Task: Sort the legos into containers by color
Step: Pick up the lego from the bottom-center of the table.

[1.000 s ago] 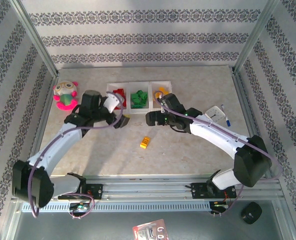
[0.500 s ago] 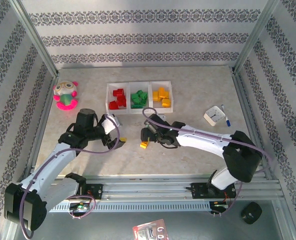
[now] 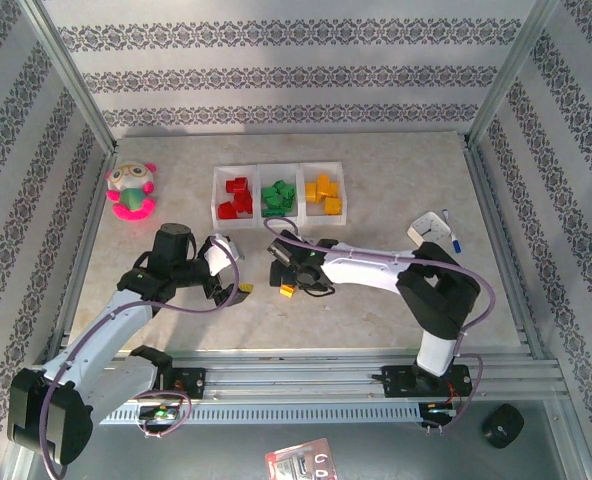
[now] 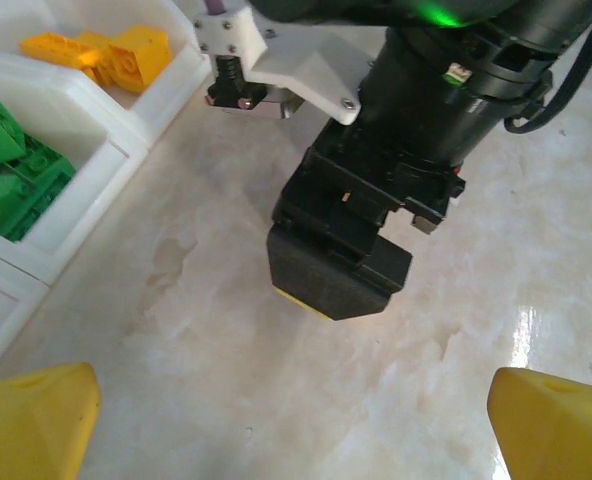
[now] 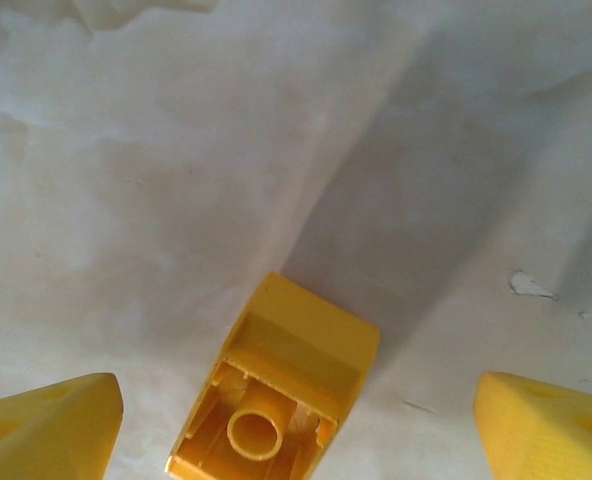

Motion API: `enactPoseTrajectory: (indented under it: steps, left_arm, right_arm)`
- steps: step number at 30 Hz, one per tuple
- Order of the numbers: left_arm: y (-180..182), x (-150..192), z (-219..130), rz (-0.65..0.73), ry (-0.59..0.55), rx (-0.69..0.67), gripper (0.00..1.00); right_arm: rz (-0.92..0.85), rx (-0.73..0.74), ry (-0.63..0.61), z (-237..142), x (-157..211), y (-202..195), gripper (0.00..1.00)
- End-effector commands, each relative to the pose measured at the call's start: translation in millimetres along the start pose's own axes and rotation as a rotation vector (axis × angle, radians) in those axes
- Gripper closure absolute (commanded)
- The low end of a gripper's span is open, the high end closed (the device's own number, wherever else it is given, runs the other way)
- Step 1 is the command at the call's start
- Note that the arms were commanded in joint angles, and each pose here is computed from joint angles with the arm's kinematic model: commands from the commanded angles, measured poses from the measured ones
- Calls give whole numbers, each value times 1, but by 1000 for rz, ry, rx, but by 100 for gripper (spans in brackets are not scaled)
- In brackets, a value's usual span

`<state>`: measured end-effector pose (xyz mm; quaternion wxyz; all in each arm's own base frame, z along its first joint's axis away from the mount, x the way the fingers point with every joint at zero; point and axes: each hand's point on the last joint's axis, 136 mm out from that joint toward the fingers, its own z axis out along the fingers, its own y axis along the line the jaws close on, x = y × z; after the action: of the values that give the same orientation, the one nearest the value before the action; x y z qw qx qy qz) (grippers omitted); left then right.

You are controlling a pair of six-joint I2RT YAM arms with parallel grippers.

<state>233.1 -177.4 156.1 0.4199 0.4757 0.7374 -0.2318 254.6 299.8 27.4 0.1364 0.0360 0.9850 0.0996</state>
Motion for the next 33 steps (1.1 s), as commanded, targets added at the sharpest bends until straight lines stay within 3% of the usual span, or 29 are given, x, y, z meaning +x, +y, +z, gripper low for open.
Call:
enactPoseTrajectory:
  steps: [1,10,21,33]
  left_arm:
    - [-7,-11,-1,39,-43,32,1]
    - [-9,-11,0,44,-59,41,1]
    - [-14,-6,-3,40,-52,37,1]
    - [-10,-5,1,28,-58,28,1]
  right_arm:
    - [13,56,49,1,8,-4,14]
    - [55,121,49,-7,16,-29,48]
    - [29,118,49,-9,12,-30,74]
    - [52,120,-33,-39,-12,-46,84]
